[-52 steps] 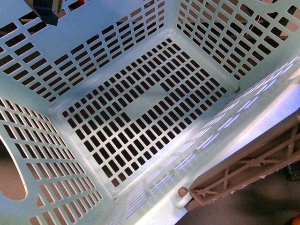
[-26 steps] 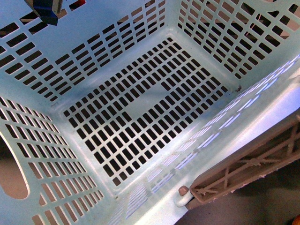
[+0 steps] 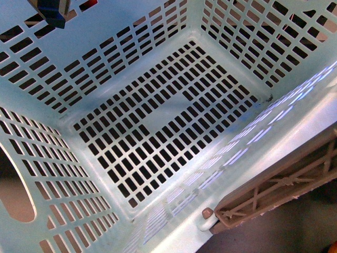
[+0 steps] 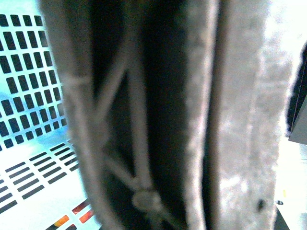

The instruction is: Pick apple with right arm and hold basket with left

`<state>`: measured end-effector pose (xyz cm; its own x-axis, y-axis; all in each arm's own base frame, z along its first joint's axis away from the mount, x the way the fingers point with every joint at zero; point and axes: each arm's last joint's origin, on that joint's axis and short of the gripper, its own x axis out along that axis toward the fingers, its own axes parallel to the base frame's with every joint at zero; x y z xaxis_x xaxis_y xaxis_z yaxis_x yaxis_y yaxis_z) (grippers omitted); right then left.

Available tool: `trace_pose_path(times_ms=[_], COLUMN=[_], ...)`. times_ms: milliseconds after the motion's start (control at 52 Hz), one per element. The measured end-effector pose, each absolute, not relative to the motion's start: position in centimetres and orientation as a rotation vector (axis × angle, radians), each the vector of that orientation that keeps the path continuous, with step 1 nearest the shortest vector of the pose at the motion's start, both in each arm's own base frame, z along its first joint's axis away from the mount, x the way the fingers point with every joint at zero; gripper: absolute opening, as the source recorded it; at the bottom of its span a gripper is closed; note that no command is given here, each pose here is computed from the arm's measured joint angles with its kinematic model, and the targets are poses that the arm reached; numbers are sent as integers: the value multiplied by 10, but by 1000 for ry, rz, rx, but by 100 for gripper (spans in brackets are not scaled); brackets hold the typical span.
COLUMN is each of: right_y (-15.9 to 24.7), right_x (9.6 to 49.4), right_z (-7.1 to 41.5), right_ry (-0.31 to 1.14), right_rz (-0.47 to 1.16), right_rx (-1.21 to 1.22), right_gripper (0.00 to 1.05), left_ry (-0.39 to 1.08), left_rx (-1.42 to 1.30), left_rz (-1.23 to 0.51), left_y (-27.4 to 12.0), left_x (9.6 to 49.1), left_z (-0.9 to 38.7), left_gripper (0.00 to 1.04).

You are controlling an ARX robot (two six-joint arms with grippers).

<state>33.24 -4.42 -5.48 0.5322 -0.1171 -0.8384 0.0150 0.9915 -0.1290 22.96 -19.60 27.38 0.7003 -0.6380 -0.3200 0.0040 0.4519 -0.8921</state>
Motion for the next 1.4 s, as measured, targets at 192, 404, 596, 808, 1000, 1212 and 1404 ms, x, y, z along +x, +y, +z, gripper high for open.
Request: trace_pose_path(times_ms=[192,404,596,808,1000,1212,1404], right_y=[-42,-50,-64,-79,-69,-24,45], right_x=[330,316,311,300,276,259,256], right_z=[-57,-38,22,109,202,268,285], right_ry=[1019,1007,875,678,444,246,199], right_rz=[-84,-83,-62,-74,-72,6,166], right_rx=[-101,-71,-69,-62,-24,25,43], right_gripper=[81,80,80,80,80,80,80], left_ry=[709,709,709,709,709,709,709], left_rx=[-1039,-1039,-1039,-1039,-1040,-1039,-1040], left_rz=[-440,-440,-440,-440,-440,-440,-440], left_y=[-196,-196,-196,-196,-196,-196,-196], left_x=[230,230,230,230,230,230,230], left_z=[274,274,274,274,274,274,274], left_gripper=[15,15,15,15,15,15,15])
